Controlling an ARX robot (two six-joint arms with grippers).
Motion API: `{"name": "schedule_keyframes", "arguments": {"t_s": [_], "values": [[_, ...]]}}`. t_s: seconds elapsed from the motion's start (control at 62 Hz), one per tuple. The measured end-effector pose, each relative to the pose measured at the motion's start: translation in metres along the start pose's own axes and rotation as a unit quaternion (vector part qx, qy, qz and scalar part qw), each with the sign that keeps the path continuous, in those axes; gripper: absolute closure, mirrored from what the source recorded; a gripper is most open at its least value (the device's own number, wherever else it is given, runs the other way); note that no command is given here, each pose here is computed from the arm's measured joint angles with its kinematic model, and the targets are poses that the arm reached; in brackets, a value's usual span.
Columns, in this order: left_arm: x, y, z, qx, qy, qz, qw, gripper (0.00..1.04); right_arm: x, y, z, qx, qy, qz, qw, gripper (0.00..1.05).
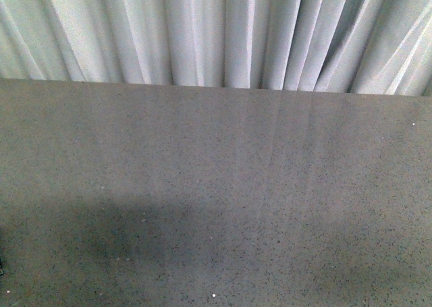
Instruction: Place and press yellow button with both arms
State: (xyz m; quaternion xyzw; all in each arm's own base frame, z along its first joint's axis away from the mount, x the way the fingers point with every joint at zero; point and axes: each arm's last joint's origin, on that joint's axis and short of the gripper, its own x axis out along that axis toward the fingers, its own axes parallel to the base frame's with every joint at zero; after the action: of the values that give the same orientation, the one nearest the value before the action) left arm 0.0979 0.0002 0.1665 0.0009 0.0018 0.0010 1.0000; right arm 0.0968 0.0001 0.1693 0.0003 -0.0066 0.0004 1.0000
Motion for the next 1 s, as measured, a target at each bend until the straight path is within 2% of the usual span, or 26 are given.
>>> {"name": "schedule_keyframes", "arguments": {"t_s": [0.968, 1.0], "values": [[0.0000, 0.0000, 0.0000, 0.000, 0.000, 0.000, 1.000, 0.09, 0.0000, 0.0000, 0.0000, 0.000, 0.000, 0.000, 1.000, 0.09], [0.0005, 0.0000, -0.0012, -0.012, 0.025, -0.016, 1.000, 0.09, 0.0000, 0.0000, 0.0000, 0.000, 0.000, 0.000, 1.000, 0.09]]}}
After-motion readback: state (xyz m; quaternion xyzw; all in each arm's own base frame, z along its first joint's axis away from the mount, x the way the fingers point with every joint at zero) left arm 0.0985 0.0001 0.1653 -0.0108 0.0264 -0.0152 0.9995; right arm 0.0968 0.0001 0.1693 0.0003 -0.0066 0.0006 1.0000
